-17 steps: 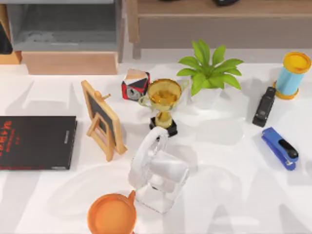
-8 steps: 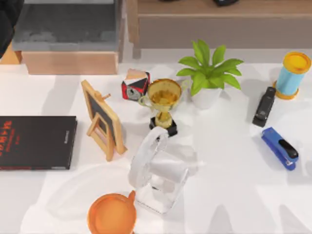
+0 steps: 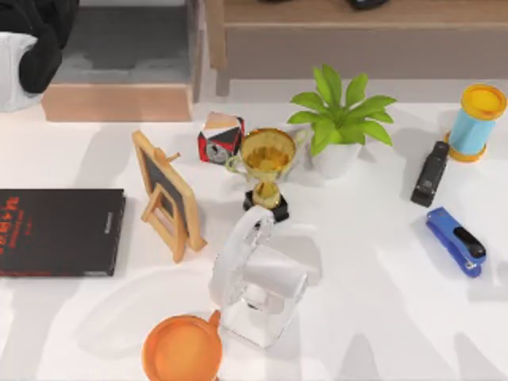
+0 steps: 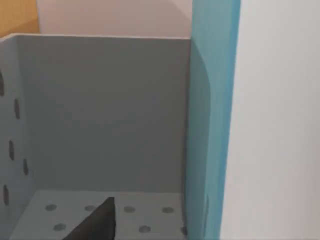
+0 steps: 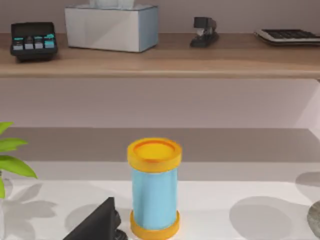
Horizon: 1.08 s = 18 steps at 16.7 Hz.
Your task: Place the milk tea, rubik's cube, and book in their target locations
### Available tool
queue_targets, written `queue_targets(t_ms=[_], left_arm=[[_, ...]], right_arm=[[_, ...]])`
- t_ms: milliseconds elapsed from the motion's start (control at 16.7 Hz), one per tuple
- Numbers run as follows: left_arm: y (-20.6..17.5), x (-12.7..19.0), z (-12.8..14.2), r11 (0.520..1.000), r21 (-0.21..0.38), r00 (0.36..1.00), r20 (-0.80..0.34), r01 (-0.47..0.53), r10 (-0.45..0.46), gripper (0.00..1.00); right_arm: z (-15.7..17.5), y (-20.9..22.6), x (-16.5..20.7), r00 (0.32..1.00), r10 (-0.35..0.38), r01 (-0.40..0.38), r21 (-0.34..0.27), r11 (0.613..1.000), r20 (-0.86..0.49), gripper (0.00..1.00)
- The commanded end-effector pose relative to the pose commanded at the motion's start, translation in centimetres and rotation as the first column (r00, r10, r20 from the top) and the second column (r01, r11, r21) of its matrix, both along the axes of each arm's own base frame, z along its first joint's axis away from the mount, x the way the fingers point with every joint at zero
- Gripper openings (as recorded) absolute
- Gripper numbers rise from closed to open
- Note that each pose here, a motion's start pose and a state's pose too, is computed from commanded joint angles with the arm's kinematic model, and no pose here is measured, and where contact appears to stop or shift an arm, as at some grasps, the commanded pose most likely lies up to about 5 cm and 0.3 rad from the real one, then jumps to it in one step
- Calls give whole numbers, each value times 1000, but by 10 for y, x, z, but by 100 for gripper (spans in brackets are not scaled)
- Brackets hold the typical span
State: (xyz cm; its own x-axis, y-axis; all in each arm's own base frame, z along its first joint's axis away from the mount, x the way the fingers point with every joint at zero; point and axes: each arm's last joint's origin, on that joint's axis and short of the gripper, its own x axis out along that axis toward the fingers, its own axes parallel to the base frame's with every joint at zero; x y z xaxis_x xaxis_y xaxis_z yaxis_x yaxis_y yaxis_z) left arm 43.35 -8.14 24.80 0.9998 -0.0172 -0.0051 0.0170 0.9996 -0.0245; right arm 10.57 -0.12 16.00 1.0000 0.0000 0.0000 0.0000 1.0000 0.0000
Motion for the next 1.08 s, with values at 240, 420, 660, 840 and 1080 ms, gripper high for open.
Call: queue_targets(t_ms=[240, 420, 660, 840, 1080], left_arm=[[2, 3, 0, 1000, 1, 1000, -1, -2, 2, 100], [0, 16, 0, 1000, 0, 1000, 0, 0, 0, 100], [-1, 30, 0, 1000, 0, 1000, 0, 0, 0, 100], [-1, 30, 0, 1000, 0, 1000, 0, 0, 0, 100], [-1, 30, 0, 1000, 0, 1000, 0, 0, 0, 70]], right_arm=[[0, 0, 0, 1000, 0, 0, 0, 1000, 0, 100], [0, 0, 0, 1000, 0, 0, 0, 1000, 0, 100], [0, 0, 0, 1000, 0, 0, 0, 1000, 0, 100], [0, 0, 0, 1000, 0, 0, 0, 1000, 0, 100], [0, 0, 0, 1000, 0, 0, 0, 1000, 0, 100]])
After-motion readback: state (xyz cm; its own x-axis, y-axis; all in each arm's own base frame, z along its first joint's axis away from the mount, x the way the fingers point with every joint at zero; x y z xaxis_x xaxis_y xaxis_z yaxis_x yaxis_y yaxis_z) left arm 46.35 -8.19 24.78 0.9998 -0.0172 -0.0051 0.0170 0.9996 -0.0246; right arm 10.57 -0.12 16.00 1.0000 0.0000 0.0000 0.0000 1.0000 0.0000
